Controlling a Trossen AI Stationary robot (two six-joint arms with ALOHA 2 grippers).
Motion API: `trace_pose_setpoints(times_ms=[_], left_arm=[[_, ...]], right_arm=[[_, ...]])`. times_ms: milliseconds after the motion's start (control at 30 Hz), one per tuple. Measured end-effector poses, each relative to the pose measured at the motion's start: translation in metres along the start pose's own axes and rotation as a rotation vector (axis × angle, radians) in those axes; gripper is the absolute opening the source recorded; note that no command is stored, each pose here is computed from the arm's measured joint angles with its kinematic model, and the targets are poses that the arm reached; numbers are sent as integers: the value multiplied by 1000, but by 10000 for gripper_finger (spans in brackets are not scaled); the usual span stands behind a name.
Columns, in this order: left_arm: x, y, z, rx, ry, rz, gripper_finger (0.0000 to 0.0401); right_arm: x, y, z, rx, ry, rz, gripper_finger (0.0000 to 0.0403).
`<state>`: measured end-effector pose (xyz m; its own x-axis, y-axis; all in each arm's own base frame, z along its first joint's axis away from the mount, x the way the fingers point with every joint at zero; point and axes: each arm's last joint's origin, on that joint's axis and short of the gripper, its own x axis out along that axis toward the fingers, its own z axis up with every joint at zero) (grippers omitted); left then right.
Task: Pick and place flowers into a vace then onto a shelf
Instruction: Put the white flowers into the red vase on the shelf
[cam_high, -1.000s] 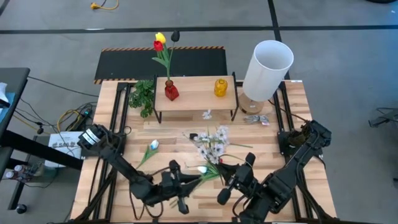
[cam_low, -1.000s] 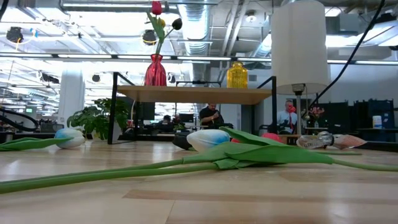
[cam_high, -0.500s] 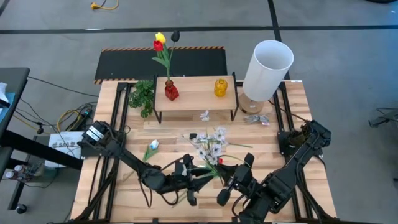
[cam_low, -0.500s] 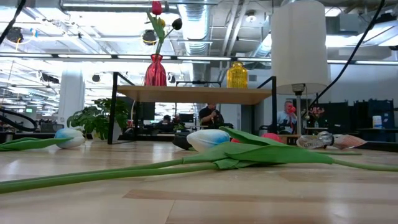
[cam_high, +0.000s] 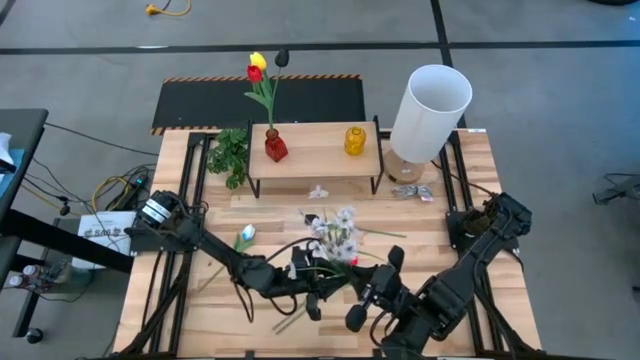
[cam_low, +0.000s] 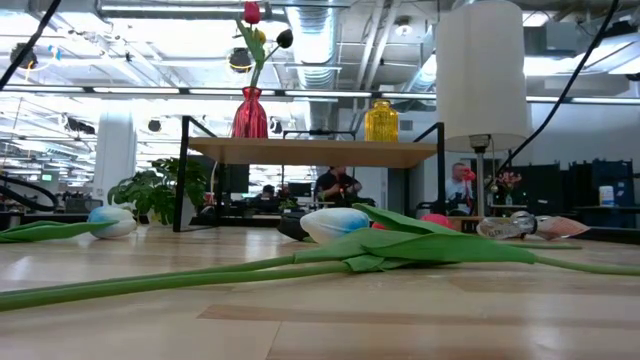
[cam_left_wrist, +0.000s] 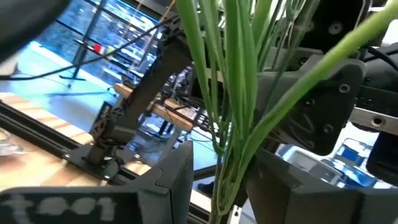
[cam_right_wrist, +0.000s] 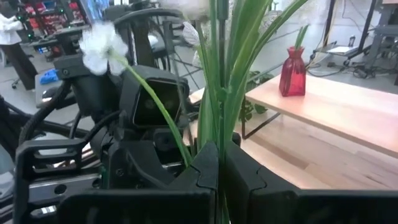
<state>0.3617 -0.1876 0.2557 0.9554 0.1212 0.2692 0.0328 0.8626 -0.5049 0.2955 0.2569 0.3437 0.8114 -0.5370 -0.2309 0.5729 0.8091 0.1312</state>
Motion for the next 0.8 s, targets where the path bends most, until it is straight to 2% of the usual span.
trace_pose_setpoints(times_ms=[433,600,800], left_arm=[[1,1,1,42,-11,0,119],[0,0,5,47,-59,39,119],[0,0,7,56,-80,58,119]], right_arm=[[2,-2,2,2,-67,-50,1],[4,-4,3,-14,-85,-71,1],[3,-4,3,22,-110,-85,1]])
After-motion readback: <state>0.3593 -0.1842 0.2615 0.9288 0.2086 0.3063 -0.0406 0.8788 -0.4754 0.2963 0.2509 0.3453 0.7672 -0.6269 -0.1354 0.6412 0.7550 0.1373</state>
